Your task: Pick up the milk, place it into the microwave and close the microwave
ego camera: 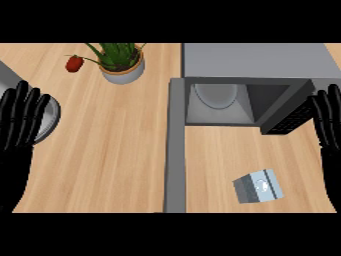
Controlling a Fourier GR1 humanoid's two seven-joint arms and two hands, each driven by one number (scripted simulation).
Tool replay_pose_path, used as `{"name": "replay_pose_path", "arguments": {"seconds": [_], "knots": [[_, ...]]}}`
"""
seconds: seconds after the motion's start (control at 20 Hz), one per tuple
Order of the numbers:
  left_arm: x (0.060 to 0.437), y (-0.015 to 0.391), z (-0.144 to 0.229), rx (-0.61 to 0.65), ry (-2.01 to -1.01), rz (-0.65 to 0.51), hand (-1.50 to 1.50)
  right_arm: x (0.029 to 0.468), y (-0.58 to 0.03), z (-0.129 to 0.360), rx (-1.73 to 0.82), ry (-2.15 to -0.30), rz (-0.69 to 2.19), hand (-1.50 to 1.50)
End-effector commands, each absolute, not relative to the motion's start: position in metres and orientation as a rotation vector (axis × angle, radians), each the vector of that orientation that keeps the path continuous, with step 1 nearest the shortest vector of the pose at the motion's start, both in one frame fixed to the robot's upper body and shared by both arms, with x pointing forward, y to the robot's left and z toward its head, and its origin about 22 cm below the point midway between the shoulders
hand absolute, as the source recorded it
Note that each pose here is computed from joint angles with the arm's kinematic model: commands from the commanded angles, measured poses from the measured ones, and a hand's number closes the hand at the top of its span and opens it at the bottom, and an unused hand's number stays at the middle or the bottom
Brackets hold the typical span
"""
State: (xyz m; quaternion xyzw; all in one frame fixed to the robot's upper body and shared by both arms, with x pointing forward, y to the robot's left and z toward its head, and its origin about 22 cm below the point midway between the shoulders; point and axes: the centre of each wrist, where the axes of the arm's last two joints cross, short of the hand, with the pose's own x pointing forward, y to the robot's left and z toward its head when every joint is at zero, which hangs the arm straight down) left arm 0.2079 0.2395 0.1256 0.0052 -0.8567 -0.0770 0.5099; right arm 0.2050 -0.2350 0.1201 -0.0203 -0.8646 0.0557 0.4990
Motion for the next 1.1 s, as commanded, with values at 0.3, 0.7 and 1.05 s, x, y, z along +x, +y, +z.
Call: {"name": "replay_pose_path", "arguments": {"seconds": [0.3,0.7,1.05], "knots": [[0.214,0.252,0.101,-0.185,-1.915,0.123,-1.5,0.129,-0.228,0.135,0.097,-1.949,0.176,-1.5],[0.19,0.273,0.071,-0.201,-1.923,0.154,-1.5,0.094,-0.233,0.108,0.069,-1.886,0.17,-1.5],[0.164,0.271,0.052,-0.2,-1.926,0.135,-1.5,0.094,-0.226,0.094,0.026,-1.843,0.154,-1.5]]}}
